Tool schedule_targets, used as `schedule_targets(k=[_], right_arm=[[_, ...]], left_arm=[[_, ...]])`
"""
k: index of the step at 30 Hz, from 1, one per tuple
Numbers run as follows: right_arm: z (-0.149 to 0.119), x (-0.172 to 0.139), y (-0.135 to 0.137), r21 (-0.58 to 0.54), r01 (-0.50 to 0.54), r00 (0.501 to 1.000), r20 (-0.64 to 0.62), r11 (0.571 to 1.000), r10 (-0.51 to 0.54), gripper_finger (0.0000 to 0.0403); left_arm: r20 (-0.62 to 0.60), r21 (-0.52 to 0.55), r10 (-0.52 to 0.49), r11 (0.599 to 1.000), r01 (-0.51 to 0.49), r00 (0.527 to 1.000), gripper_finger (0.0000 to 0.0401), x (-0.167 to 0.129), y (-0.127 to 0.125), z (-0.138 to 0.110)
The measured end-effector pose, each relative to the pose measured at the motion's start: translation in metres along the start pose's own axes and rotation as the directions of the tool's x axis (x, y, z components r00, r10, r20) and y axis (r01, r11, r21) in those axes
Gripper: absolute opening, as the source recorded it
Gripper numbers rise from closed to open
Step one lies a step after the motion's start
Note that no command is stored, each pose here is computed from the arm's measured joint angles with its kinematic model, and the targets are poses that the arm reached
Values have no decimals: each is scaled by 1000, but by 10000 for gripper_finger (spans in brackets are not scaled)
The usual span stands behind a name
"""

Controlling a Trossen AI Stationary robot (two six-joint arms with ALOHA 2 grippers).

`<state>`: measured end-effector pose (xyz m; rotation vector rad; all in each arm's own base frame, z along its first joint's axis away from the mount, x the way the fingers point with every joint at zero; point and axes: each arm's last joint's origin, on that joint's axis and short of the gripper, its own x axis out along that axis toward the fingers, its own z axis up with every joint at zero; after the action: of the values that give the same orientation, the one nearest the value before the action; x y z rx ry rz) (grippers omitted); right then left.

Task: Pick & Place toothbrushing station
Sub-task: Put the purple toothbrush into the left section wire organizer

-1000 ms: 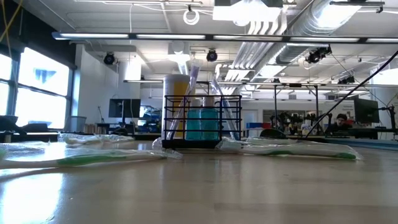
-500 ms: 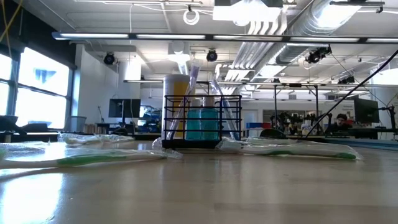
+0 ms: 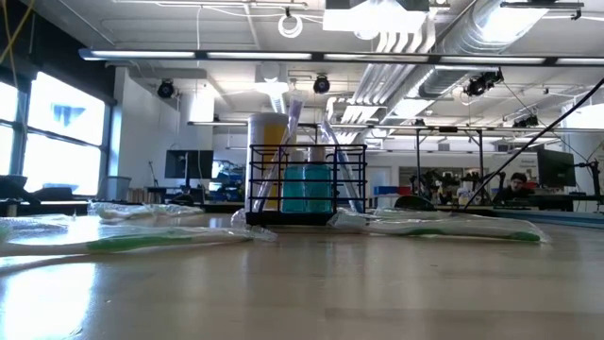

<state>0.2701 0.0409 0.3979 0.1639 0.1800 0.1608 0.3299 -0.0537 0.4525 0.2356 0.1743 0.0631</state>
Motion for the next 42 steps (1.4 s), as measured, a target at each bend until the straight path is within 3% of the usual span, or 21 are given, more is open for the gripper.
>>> schedule_targets(k=[5, 17, 23, 30, 35, 42], right_arm=[[0, 0, 0, 8, -3, 1000, -1, 1000, 3, 33], [0, -9, 2, 20, -27, 999, -30, 999, 28, 202], [0, -21, 0, 17, 53, 997, -52, 998, -52, 259], [0, -41, 1, 65, 64, 994, -94, 996, -57, 269], [-3, -43, 2, 93, 21, 990, -138, 995, -8, 266], [-11, -41, 3, 110, -52, 971, -226, 993, 76, 266]], left_arm=[[0, 1, 3, 1000, -3, 1000, 7, 0, 0, 0], [-10, -64, 5, 998, -6, 1000, 6, -13, 1, 3], [-54, -100, -61, 993, 55, 997, 6, -38, 7, 5], [-234, -92, -9, 996, -13, 972, 6, -68, 16, -6], [-292, -87, 20, 995, -47, 956, 6, -63, 20, -18], [-401, -149, 36, 983, -104, 915, 6, -46, 44, -66]])
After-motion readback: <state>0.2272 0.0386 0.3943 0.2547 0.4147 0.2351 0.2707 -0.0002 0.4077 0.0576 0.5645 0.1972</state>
